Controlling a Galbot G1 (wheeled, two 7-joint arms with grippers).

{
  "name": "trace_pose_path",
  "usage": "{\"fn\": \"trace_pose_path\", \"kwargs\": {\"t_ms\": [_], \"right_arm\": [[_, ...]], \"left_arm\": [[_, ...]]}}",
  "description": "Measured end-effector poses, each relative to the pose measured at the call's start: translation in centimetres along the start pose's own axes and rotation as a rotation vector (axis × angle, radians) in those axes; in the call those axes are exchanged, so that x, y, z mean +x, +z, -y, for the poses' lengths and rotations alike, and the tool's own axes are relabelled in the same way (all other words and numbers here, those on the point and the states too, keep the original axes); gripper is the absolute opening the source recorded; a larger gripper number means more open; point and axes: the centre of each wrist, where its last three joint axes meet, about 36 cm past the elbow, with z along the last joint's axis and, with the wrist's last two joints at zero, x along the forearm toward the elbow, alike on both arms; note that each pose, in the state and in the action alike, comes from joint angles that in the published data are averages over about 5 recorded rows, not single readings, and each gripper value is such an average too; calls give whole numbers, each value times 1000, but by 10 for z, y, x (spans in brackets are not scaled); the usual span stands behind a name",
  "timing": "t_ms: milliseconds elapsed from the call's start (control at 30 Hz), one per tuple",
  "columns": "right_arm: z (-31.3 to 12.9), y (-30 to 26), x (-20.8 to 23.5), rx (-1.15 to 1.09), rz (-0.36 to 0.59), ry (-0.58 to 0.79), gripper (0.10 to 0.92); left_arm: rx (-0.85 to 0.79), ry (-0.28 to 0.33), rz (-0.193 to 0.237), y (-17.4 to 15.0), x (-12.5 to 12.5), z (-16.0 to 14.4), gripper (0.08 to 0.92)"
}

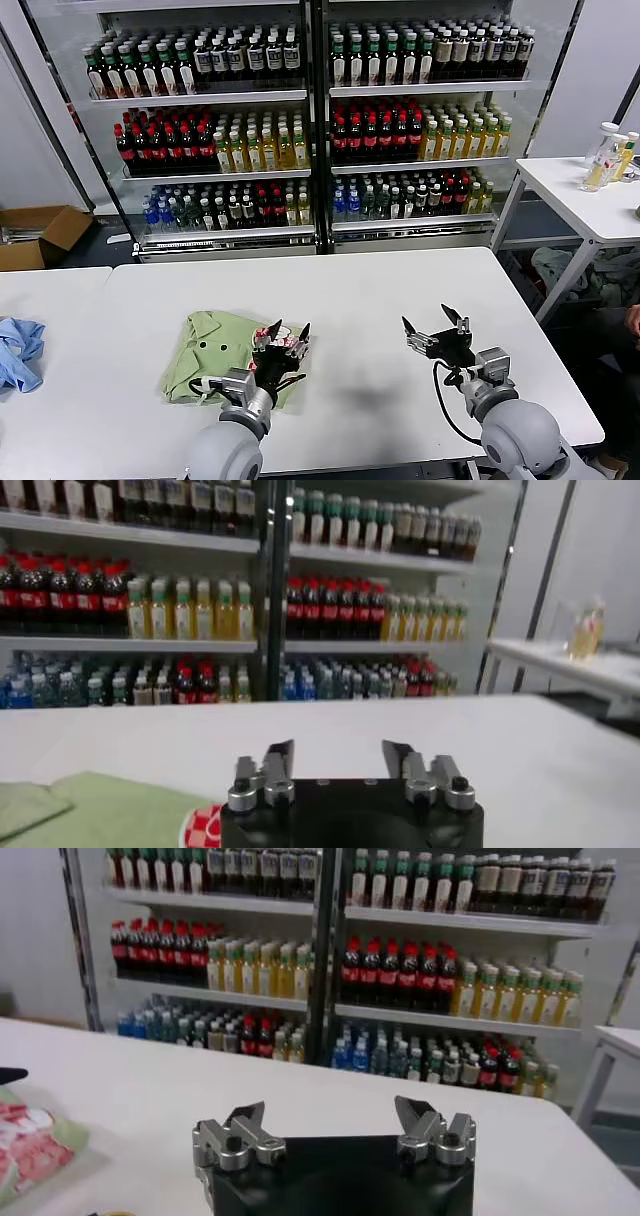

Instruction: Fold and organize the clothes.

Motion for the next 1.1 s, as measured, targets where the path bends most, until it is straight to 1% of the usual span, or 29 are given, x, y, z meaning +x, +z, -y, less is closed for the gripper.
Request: {"fn": "trace_pose_path", "kwargs": {"t_ms": [67, 133, 200, 300, 500, 667, 833, 1000, 1100], "right_arm": [[-8, 1, -5, -20, 12, -9, 823], [-19, 4, -12, -44, 22, -22, 823], [-34, 8, -20, -72, 26, -36, 822], [-60, 13, -34, -117, 27, -57, 823], [-115, 20, -64, -195, -3, -87, 823], [-153, 23, -85, -247, -50, -117, 823], [-182, 25, -98, -283, -101, -141, 823], [-203, 24, -105, -309, -145, -153, 822], [-211, 24, -110, -324, -170, -156, 784]], "left_arm": [[18, -13, 15, -4, 5, -5, 665], [29, -39, 28, -6, 9, -12, 717], [33, -75, 40, -7, 13, -22, 772], [31, -138, 58, -9, 20, -40, 814], [22, -256, 80, -11, 38, -71, 823], [24, -329, 87, -9, 51, -87, 823], [31, -372, 89, -7, 60, -95, 822], [32, -397, 89, -6, 67, -100, 823], [34, -407, 88, -4, 70, -101, 823]]}}
